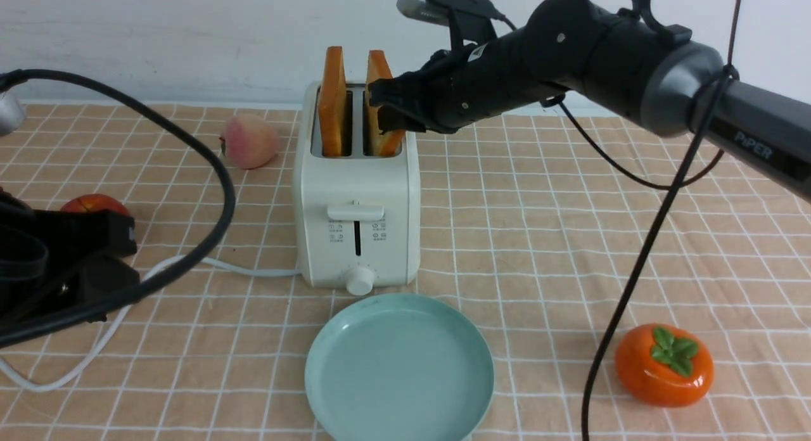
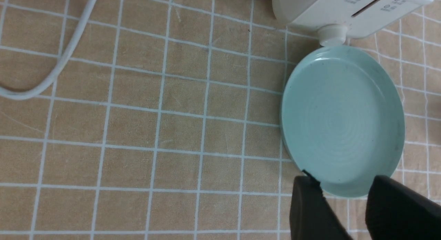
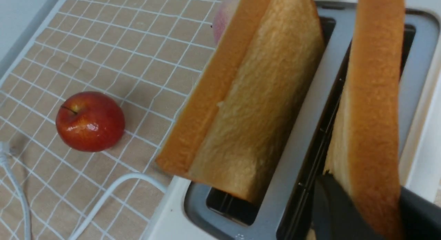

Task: Take toasted bread from bread machine on light coffee tablecloth place on plate.
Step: 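Grasp the toast slice in the toaster and pull it up out of the slot with the right gripper, then place the held slice of bread on top of the slice on the plate with the right gripper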

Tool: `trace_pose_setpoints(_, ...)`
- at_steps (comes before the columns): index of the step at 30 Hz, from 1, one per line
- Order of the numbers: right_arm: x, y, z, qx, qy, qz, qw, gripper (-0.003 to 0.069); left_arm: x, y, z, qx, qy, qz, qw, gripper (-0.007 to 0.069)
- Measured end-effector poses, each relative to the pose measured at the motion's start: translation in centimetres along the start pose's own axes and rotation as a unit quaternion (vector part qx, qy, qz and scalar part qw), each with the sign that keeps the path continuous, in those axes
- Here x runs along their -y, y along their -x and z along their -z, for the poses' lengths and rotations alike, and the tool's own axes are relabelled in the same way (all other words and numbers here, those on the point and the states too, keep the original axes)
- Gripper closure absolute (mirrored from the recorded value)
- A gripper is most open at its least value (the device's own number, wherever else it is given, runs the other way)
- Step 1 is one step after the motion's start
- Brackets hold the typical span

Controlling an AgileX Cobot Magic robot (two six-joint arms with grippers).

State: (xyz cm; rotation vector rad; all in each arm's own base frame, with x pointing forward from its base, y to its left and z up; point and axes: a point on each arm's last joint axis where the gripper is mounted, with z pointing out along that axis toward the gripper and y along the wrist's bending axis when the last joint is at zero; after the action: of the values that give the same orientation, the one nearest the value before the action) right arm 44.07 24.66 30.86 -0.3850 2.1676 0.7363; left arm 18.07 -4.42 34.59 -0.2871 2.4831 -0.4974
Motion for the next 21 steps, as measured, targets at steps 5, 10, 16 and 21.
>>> trace_pose_setpoints(5, -1.5, 2.5, 4.3, 0.038, -0.003, 0.057, 0.998, 0.0543, 0.0, 0.0, 0.0, 0.0, 0.0, 0.0, 1.0, 0.0384)
trace_pose_setpoints(10, -4.1, 6.7, 15.0, 0.122, -0.021, 0.124, 0.985, 0.0543, 0.0, 0.0, 0.0, 0.0, 0.0, 0.0, 1.0, 0.0384)
trace_pose_setpoints(16, -4.7, 5.4, 21.7, 0.016, -0.021, 0.128, 0.991, 0.0543, 0.0, 0.0, 0.0, 0.0, 0.0, 0.0, 1.0, 0.0384)
trace_pose_setpoints(21, -3.8, 1.7, 20.2, -0.129, 0.014, 0.083, 0.988, 0.0543, 0.0, 0.0, 0.0, -0.001, -0.002, 0.002, 1.0, 0.0384)
